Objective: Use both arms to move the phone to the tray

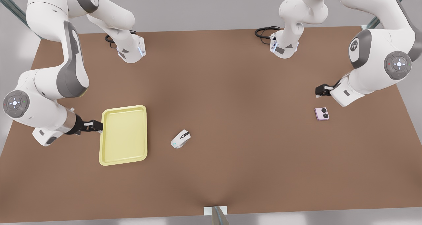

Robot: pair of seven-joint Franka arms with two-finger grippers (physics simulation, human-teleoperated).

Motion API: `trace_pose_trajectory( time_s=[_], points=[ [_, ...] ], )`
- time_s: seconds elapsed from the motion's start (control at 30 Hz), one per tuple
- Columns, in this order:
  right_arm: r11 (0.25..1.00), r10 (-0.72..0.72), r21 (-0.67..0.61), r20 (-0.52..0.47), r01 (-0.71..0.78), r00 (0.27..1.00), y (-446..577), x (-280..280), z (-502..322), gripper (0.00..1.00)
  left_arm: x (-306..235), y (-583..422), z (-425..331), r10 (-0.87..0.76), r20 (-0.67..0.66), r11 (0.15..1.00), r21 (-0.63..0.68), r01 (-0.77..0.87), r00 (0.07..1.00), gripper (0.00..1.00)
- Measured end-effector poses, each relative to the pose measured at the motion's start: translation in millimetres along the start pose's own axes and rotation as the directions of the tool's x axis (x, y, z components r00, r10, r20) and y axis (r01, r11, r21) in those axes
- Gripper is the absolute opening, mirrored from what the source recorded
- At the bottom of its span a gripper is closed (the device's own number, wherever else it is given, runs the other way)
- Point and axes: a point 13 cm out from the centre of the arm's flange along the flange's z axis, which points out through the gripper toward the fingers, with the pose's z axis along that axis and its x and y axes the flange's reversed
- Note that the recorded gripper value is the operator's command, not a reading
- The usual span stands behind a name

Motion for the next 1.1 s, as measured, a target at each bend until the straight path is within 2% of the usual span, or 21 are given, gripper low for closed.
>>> trace_pose_trajectory(
  time_s=[0.1, 0.2, 0.3, 0.47, 0.73, 1.1],
  points=[
    [1.0, 0.005, 0.0, 0.015, -0.005, 1.0, -0.7, -3.5, -1.4, 1.0, -5.5, 5.7, 24.2, -0.008, -0.04, 1.0, -0.005, 0.008, 0.999, 1.0],
    [1.0, 0.008, -0.001, 0.025, -0.008, 1.0, -1.0, -6.2, -2.1, 1.0, -8.0, 81.9, 119.5, -0.135, -0.162, 0.99, 0.01, 0.139, 0.977, 1.0],
    [1.0, 0.011, -0.002, 0.03, -0.011, 0.999, -0.9, -7.6, -2.3, 1.0, -6.4, 121.4, 219.5, -0.199, -0.221, 0.978, 0.016, 0.207, 0.955, 1.0],
    [1.0, 0.015, -0.001, 0.036, -0.015, 0.999, -1.1, -8.5, -3.1, 1.0, -6.1, 140.0, 307.4, -0.229, -0.175, 0.972, 0.011, 0.235, 0.958, 1.0],
    [1.0, 0.018, 0.0, 0.038, -0.018, 0.999, 0.0, -8.8, -3.5, 1.0, 8.1, 179.2, 369.8, -0.289, -0.096, 0.957, 0.005, 0.291, 0.953, 1.0],
    [1.0, 0.023, -0.001, 0.038, -0.023, 0.999, -0.1, -8.8, -3.5, 1.0, 20.6, 185.6, 403.3, -0.224, -0.081, 0.974, -0.03, 0.223, 0.971, 1.0]
  ],
)
